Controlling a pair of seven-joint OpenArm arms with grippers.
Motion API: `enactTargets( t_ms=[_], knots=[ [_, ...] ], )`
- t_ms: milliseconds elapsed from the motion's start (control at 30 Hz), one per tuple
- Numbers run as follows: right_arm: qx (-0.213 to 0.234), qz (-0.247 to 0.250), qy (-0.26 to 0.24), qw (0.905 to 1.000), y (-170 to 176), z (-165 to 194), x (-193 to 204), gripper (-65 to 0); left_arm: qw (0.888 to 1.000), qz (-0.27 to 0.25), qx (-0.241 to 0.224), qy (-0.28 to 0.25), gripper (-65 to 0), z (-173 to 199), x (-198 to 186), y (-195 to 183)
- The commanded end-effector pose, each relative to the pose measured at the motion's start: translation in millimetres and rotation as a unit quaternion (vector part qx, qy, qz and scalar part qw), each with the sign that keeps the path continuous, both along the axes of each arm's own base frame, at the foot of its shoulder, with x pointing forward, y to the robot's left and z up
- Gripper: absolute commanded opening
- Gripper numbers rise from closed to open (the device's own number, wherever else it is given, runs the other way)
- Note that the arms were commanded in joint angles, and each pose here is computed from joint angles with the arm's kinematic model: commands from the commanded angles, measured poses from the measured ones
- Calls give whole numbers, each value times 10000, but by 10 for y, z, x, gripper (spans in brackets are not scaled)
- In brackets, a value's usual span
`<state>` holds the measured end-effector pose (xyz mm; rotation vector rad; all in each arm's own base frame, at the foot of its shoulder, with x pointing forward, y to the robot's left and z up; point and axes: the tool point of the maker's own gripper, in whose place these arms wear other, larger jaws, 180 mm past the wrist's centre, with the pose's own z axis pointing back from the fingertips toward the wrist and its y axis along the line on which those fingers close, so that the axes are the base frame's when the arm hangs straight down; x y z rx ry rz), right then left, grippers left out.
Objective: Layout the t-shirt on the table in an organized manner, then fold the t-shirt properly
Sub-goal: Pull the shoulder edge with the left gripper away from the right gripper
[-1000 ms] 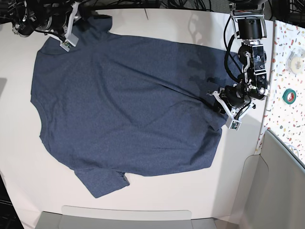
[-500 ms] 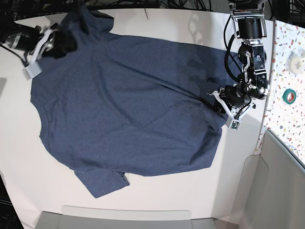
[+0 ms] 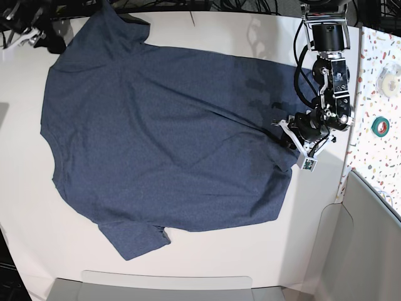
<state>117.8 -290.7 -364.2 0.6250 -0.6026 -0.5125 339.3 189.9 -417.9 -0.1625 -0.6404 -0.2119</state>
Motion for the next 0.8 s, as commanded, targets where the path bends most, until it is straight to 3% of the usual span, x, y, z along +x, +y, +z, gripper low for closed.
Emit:
enactTargets(
  t_ms=[0,267,533,767],
  knots=[
    [-16,-50,-265,9996,-47,112,82,-332,9987,-55,216,461,-529,-138,-159,55],
    [200,-664,-688,9952,-2,97,197,-333,9987,-55,216,468,-529,-143,-166,55],
    [402,-866,-727,9928,91,37,179,-333,9986,-54,216,483,-529,-149,-171,56],
    [373,-1433,-596,9872,-192,-72,20,-333,9984,-30,190,534,-529,-194,-186,62]
  ],
)
